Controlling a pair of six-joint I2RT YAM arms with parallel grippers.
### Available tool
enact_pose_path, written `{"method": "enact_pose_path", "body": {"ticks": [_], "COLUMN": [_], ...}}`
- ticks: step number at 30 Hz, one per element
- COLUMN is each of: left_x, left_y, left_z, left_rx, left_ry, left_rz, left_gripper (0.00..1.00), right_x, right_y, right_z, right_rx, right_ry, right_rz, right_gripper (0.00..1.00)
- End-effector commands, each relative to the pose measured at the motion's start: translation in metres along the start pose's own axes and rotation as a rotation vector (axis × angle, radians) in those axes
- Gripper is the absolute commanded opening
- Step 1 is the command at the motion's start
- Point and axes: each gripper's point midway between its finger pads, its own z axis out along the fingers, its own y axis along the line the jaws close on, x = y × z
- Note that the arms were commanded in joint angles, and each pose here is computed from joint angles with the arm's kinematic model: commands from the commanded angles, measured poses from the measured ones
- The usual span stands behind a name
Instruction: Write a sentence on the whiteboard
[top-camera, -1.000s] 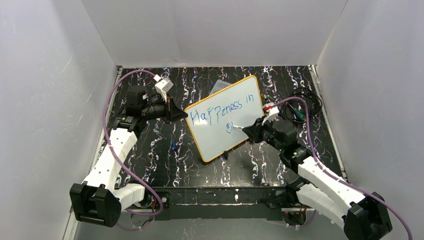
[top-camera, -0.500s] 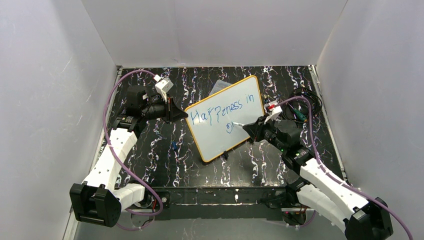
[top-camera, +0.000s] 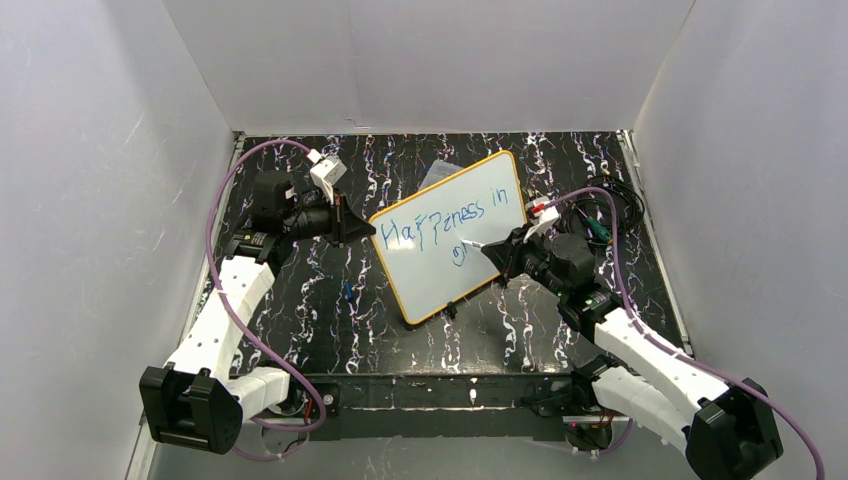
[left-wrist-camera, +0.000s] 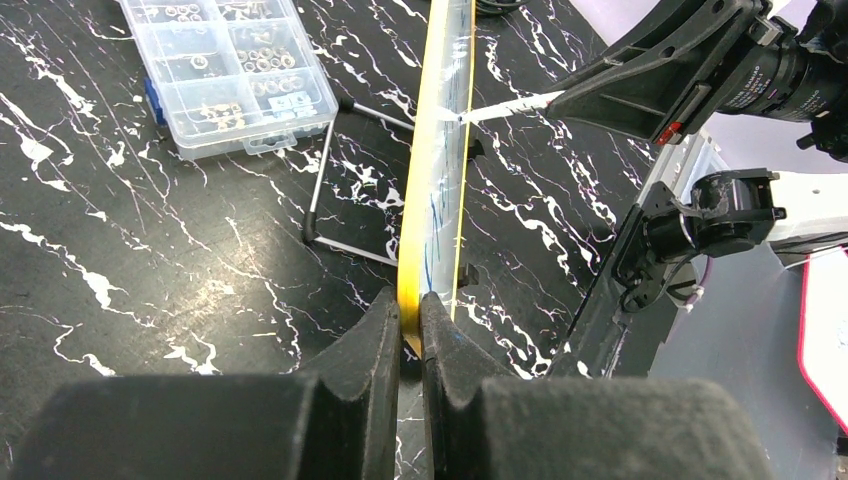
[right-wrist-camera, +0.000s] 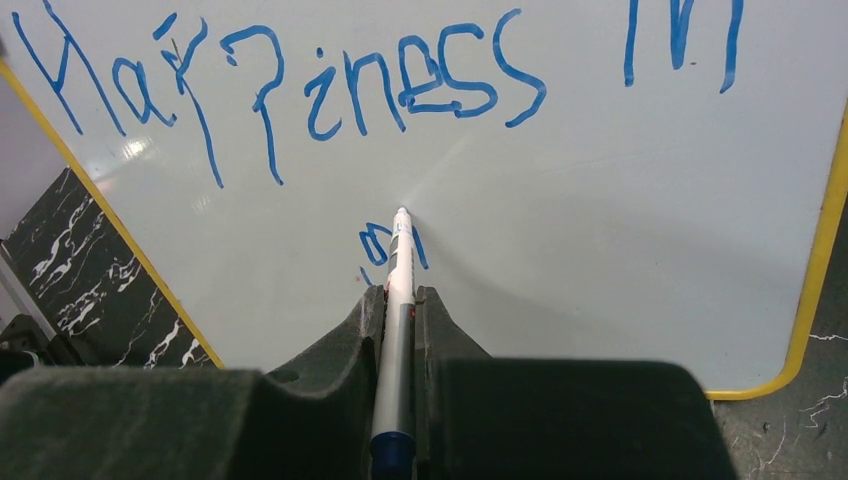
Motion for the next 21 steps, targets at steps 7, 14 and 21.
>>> {"method": "enact_pose_path", "body": {"ticks": [7,14,21], "left_x": [-0.002,-0.002,-0.002], "left_y": [-0.013,-0.014,-0.013], "left_z": [-0.002,-0.002,-0.002], "left_rx": [0.06,0.06,0.059], "left_ry": [-0.008,-0.01,-0.008], "left_rz": [0.042,0.045,0.043], "left_gripper": [0.0,0.0,0.0], "right_x": [-0.029,-0.028,-0.028], "right_y": [-0.001,-0.002,-0.001], "right_z": [-0.019,-0.012,-0.004], "right_rx": [0.044,0.037,0.027], "right_ry": [-0.092,-0.088,-0.087], "right_rz": [-0.037,-0.045,-0.052], "right_gripper": [0.01,0.01,0.01]}}
